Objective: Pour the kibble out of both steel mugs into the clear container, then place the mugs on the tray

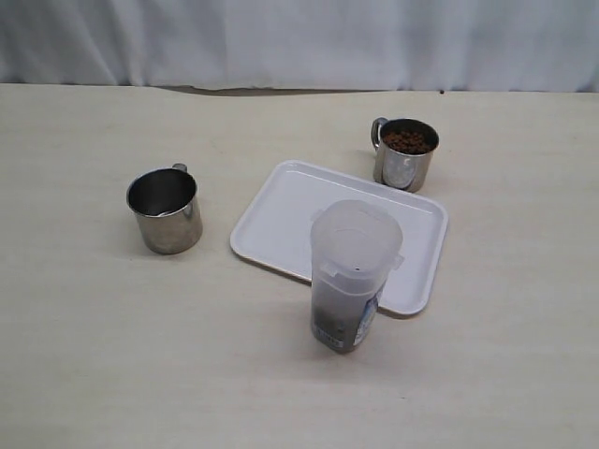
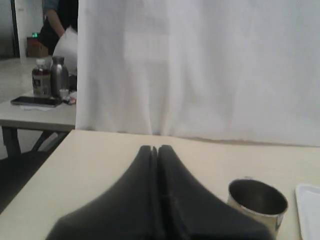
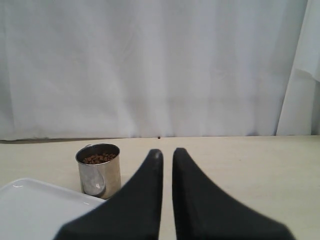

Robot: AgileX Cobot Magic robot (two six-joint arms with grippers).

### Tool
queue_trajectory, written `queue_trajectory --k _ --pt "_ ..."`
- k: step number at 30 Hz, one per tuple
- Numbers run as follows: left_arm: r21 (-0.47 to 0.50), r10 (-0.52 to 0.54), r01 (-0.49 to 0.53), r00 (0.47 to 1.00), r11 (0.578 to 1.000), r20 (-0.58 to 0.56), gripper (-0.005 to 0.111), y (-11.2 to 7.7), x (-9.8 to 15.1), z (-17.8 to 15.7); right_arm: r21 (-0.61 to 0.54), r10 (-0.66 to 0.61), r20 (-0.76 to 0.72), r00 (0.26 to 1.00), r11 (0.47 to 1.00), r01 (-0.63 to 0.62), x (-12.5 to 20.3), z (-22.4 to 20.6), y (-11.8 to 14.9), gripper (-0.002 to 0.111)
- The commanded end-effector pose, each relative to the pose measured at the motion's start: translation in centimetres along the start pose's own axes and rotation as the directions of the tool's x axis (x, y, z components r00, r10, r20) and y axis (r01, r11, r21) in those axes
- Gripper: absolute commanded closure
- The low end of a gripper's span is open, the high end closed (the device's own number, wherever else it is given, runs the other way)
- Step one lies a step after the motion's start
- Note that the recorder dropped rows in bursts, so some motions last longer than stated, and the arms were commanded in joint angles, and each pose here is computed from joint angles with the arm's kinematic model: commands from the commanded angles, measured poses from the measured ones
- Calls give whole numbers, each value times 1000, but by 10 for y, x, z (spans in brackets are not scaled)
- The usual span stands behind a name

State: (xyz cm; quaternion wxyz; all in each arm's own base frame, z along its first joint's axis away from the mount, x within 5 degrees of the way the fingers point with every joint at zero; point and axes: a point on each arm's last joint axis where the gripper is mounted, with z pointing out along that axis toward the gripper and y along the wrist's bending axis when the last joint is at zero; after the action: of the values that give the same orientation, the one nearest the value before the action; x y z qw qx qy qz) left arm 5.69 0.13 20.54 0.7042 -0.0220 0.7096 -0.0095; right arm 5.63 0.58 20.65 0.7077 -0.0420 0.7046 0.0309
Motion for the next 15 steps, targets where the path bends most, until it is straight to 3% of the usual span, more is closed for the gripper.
queue_trajectory --k 1,8,10,15 --pt "3 -10 11 999 1000 -44 107 0 5 -1 -5 0 4 1000 1000 0 1 0 0 103" --pt "2 1 0 999 1000 -51 107 0 6 -1 -5 0 4 1000 1000 0 1 0 0 103" --pt "4 -81 82 995 997 -59 107 0 6 -1 -5 0 4 1000 1000 0 1 0 0 103" --pt "5 -88 89 994 996 -57 107 -1 6 -1 -5 0 4 1000 1000 0 1 0 0 103"
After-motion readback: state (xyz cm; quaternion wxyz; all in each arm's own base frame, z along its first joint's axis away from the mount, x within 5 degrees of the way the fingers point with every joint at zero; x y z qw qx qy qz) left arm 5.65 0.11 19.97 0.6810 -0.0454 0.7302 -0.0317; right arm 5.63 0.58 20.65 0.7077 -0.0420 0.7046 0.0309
